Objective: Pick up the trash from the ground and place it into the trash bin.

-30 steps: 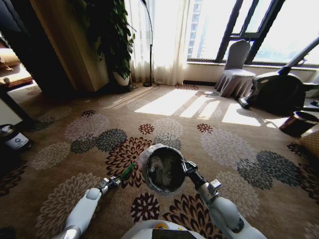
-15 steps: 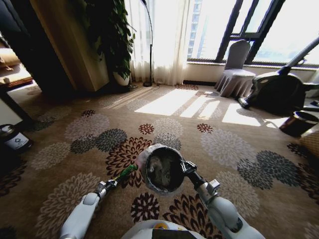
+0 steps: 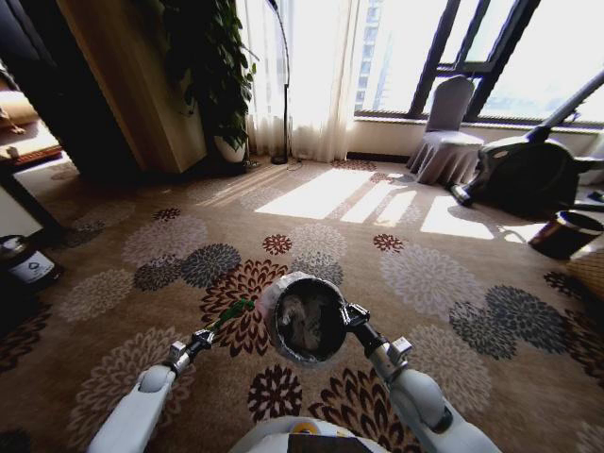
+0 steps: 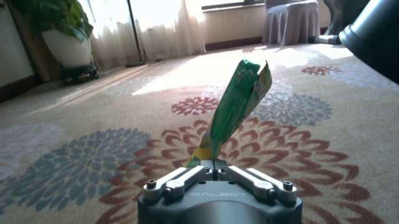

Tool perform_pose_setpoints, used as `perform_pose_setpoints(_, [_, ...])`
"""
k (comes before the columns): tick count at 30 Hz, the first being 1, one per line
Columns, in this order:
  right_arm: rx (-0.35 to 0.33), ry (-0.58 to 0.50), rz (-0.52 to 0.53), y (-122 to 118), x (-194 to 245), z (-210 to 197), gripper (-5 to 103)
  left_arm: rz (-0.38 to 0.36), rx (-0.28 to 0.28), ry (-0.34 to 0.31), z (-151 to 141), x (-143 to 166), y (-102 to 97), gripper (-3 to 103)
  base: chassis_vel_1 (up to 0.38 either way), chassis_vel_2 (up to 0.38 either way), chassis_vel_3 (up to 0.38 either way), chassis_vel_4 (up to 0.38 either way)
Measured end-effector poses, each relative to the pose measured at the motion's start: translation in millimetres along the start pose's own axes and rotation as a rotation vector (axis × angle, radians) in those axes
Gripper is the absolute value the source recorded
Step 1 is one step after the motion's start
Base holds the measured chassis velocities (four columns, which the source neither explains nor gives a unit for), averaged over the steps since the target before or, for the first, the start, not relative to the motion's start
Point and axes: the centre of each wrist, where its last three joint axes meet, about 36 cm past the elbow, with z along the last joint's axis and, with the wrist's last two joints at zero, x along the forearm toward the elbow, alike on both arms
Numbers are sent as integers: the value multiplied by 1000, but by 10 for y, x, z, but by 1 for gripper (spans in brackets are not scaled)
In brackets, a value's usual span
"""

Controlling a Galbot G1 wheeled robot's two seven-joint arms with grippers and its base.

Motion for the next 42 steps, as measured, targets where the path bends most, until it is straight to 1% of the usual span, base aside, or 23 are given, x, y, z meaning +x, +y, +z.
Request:
perform_pose_setpoints(1, [4, 1, 10, -22, -2, 20, 4, 1, 0, -37, -119, -28, 15, 0, 0, 0, 0, 0])
perform_pose_setpoints(2, [8, 4, 34, -66, -4, 52, 4, 6, 6, -123, -430, -100, 42, 0, 0, 0, 0, 0])
perform_pose_setpoints(3, [8, 4, 34, -66, -4, 52, 4, 6, 6, -123, -430, -100, 42, 0, 0, 0, 0, 0])
perform_pose_setpoints(5, [12, 8, 57, -128, -37, 93, 4, 13, 25, -209, -736, -124, 22, 0, 0, 0, 0, 0])
perform_pose_setpoints(8, [27, 22, 71, -274, -266, 126, 4, 5, 78, -359, -1295, 30, -24, 0, 0, 0, 0, 0])
perform_pose_setpoints(10, [29, 25, 72, -292, -293, 133, 4, 4, 84, -370, -1338, 47, -32, 0, 0, 0, 0, 0])
perform_pose_setpoints(11, [35, 41, 71, -379, -417, 186, 4, 21, 131, -445, -1642, 145, -136, 0, 0, 0, 0, 0])
perform_pose_setpoints(12, [38, 48, 72, -418, -462, 214, 4, 34, 156, -478, -1777, 184, -196, 0, 0, 0, 0, 0])
perform_pose_setpoints(15, [43, 60, 78, -501, -558, 264, 4, 64, 209, -520, -1983, 246, -313, 0, 0, 0, 0, 0])
perform_pose_setpoints(16, [46, 72, 81, -569, -649, 324, 4, 116, 275, -561, -2219, 307, -495, 0, 0, 0, 0, 0])
perform_pose_setpoints(17, [47, 78, 82, -600, -698, 353, 4, 137, 305, -572, -2307, 332, -567, 0, 0, 0, 0, 0])
perform_pose_setpoints(18, [47, 78, 82, -600, -698, 353, 4, 137, 305, -572, -2307, 332, -567, 0, 0, 0, 0, 0])
perform_pose_setpoints(19, [47, 82, 83, -628, -747, 378, 4, 163, 347, -574, -2394, 362, -661, 0, 0, 0, 0, 0])
perform_pose_setpoints(20, [50, 89, 87, -664, -844, 421, 4, 220, 425, -582, -2554, 412, -858, 0, 0, 0, 0, 0])
perform_pose_setpoints(21, [50, 89, 87, -664, -844, 421, 4, 220, 425, -582, -2554, 412, -858, 0, 0, 0, 0, 0])
perform_pose_setpoints(22, [54, 96, 81, -655, -932, 461, 4, 281, 499, -585, -2711, 466, -1049, 0, 0, 0, 0, 0])
perform_pose_setpoints(24, [54, 98, 68, -611, -1030, 468, 4, 339, 588, -584, -2849, 514, -1223, 0, 0, 0, 0, 0])
perform_pose_setpoints(26, [53, 99, 65, -598, -1047, 465, 4, 352, 606, -583, -2875, 523, -1255, 0, 0, 0, 0, 0])
perform_pose_setpoints(27, [51, 106, 48, -527, -1118, 446, 4, 411, 694, -573, -2967, 546, -1406, 0, 0, 0, 0, 0])
perform_pose_setpoints(29, [51, 108, 43, -509, -1131, 445, 4, 427, 715, -565, -2978, 543, -1439, 0, 0, 0, 0, 0])
perform_pose_setpoints(31, [52, 114, 26, -428, -1182, 444, 4, 473, 770, -523, -2959, 511, -1542, 0, 0, 0, 0, 0])
perform_pose_setpoints(34, [52, 117, 17, -379, -1207, 444, 4, 486, 796, -481, -2872, 473, -1612, 0, 0, 0, 0, 0])
perform_pose_setpoints(42, [52, 124, -7, -271, -1201, 365, 4, 469, 742, -365, -2539, 299, -1732, 0, 0, 0, 0, 0])
